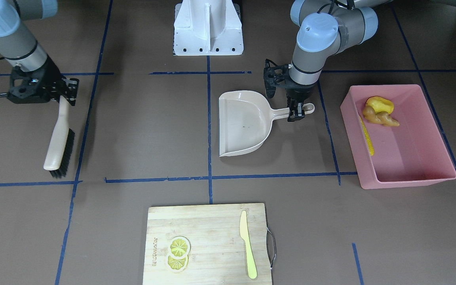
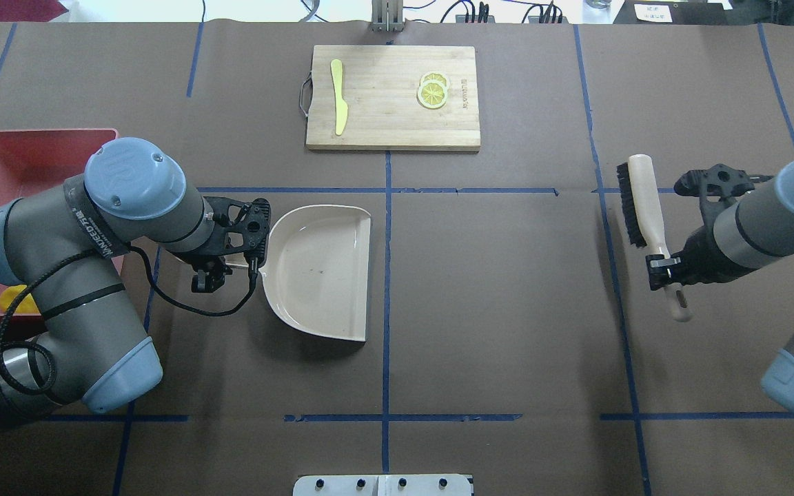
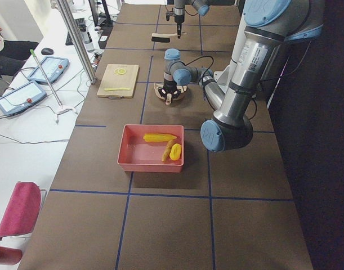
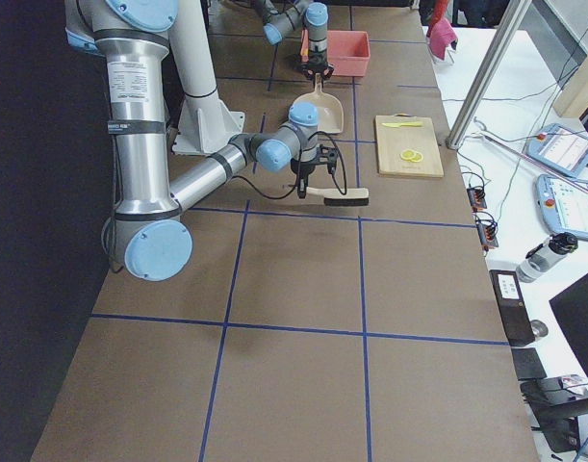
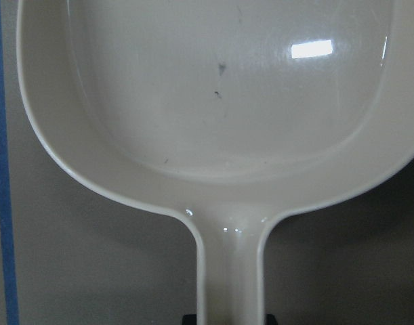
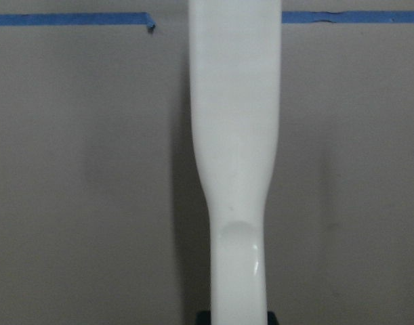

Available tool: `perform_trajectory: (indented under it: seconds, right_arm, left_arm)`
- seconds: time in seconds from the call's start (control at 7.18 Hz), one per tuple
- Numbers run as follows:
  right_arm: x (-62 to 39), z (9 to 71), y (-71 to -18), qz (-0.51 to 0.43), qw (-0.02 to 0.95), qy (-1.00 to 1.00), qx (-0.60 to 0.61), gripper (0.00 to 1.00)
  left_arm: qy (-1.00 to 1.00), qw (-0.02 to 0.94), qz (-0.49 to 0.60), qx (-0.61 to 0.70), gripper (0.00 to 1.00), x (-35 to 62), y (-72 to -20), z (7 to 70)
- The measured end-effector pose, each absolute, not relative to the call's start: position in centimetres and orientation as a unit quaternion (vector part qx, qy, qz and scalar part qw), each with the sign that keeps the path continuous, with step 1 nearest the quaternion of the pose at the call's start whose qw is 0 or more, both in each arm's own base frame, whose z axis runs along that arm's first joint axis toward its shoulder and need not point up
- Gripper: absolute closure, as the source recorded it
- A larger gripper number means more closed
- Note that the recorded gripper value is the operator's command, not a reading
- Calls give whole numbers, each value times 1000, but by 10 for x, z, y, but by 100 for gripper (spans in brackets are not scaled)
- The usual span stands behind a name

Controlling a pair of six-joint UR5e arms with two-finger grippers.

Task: Sweep and dump trash into bin
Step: 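Lower the empty dustpan back onto the table with the left gripper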

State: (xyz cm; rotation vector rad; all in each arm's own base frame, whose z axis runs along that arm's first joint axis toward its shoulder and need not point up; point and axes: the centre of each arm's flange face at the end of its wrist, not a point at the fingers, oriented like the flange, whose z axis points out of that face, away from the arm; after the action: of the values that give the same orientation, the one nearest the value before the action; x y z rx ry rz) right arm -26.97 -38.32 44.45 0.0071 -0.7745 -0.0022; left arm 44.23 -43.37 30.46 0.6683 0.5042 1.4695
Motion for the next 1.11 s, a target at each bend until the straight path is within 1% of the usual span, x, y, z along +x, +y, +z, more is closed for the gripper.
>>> perform_trajectory:
  seconds: [0.14, 0.28, 0.56, 0.7, 1.11]
  right_arm:
    - [-248, 473, -369, -1, 926, -377, 0, 100]
    - [-227, 498, -354, 2, 928, -373, -4, 100]
    - [-205, 529, -336, 6, 931, -364, -11, 100]
    - [-200, 540, -334, 6, 933, -359, -15, 100]
    - [-197, 556, -332, 1, 936, -350, -20, 100]
  left_arm:
    - [216, 665, 650, 298, 73, 442, -435, 305]
    - [212, 665, 649, 301, 54, 441, -435, 304]
    - [199, 669, 646, 309, 6, 438, -438, 301]
    - [185, 673, 643, 316, 1, 436, -440, 300]
    - [175, 676, 639, 323, 0, 433, -442, 296]
